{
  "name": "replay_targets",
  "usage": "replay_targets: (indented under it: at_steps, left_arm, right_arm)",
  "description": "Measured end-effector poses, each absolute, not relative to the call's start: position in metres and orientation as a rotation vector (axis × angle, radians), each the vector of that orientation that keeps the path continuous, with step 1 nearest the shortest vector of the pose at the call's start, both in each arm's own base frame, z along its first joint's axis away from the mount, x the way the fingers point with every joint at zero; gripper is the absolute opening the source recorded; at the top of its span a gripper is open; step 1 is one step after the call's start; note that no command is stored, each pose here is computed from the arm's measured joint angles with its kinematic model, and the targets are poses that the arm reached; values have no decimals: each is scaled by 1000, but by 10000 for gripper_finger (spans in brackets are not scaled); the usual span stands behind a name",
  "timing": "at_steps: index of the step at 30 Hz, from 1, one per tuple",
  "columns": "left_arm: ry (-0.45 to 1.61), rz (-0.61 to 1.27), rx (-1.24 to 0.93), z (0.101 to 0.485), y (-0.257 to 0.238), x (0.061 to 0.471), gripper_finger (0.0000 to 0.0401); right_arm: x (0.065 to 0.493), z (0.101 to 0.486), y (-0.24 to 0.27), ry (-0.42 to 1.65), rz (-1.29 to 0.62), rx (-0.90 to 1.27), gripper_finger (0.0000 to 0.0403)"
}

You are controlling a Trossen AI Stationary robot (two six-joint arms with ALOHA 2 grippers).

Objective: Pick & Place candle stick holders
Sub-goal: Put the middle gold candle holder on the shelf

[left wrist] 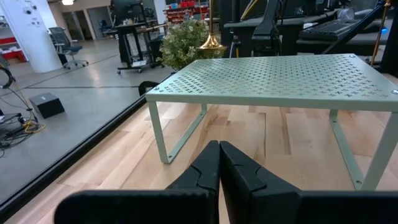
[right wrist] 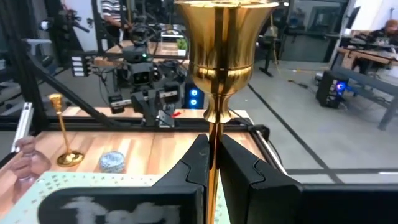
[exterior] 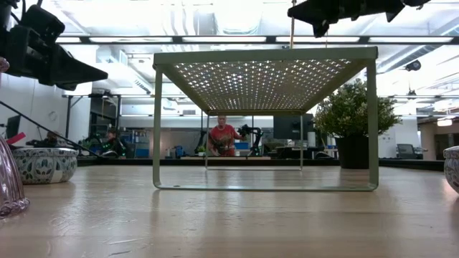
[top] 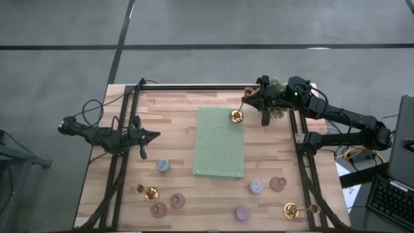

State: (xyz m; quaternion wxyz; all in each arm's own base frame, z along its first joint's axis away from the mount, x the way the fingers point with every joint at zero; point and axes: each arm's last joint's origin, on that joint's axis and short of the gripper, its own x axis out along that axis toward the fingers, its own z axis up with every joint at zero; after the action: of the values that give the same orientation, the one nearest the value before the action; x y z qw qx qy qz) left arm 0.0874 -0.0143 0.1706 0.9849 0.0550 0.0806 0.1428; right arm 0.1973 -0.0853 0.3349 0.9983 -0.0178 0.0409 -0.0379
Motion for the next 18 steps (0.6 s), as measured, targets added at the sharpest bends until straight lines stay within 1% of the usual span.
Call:
replay_targets:
  at_steps: [10, 18]
  left_arm:
    - [162, 287, 111, 171, -14, 87, 14]
    - [162, 287, 111, 171, -14, 87, 14]
  right_arm:
    - [193, 323, -94, 119, -83, -1, 17]
    - [193, 324, -96, 106, -88, -10, 17]
